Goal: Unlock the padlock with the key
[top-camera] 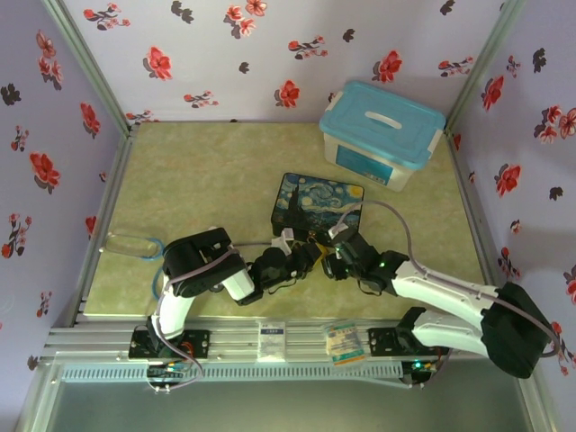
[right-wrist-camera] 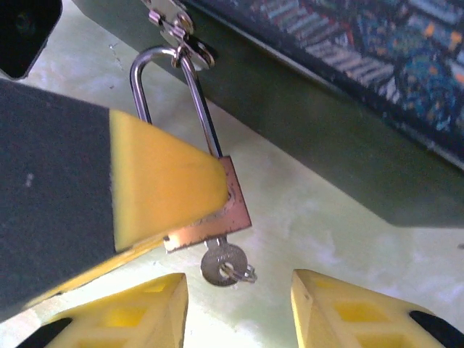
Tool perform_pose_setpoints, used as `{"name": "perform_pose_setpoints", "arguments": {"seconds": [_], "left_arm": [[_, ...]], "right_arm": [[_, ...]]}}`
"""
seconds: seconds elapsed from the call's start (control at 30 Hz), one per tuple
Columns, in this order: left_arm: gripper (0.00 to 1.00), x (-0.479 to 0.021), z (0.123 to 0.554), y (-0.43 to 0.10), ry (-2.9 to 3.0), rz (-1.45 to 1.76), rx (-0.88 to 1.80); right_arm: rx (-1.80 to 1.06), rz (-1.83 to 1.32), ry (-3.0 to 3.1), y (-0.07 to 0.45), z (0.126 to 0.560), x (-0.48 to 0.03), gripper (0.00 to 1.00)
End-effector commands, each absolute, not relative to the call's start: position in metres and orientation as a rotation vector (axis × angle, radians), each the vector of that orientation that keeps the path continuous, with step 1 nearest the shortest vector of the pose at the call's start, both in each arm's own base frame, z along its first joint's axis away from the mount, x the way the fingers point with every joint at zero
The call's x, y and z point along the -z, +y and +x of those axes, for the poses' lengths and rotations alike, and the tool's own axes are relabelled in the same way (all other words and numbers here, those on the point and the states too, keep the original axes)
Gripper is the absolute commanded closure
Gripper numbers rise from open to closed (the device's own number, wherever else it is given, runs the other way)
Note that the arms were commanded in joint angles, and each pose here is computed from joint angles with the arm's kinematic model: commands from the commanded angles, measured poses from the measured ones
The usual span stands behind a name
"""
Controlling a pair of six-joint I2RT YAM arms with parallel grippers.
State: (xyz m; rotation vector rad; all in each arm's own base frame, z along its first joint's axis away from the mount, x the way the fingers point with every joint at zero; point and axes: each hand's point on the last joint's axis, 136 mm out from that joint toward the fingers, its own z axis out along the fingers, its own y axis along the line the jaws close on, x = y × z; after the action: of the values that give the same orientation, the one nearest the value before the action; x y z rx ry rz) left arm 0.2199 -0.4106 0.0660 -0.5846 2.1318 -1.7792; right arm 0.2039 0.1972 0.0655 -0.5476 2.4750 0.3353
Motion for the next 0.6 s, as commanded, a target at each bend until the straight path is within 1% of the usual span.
{"name": "perform_pose_setpoints", "arguments": {"seconds": [0.0,0.23,0.33,0.4,0.57], "left_arm": [[1.0,-0.048,0.216,-0.404,2.216,-0.579,1.698],[1.0,-0.047,0.216,-0.403,2.217,-0.581,1.692],[1.0,-0.048,0.217,-0.405,2.216,-0.582,1.697],[1.0,-0.05,0.216,-0.405,2.213,-0.579,1.7],[1.0,-0.053,0.216,-0.404,2.208,-0.579,1.704]], "right_arm": [[-0.244,-0.601,2.428,0.2,0.213,-0.073,0.59],[-0.28,-0.63,2.478,0.206,0.203,-0.064,0.61],[-0.272,-0.625,2.488,0.204,0.202,-0.062,0.64],[-0.27,-0.634,2.478,0.206,0.203,-0.061,0.71],[-0.185,-0.695,2.454,0.212,0.206,-0.059,0.71]]}}
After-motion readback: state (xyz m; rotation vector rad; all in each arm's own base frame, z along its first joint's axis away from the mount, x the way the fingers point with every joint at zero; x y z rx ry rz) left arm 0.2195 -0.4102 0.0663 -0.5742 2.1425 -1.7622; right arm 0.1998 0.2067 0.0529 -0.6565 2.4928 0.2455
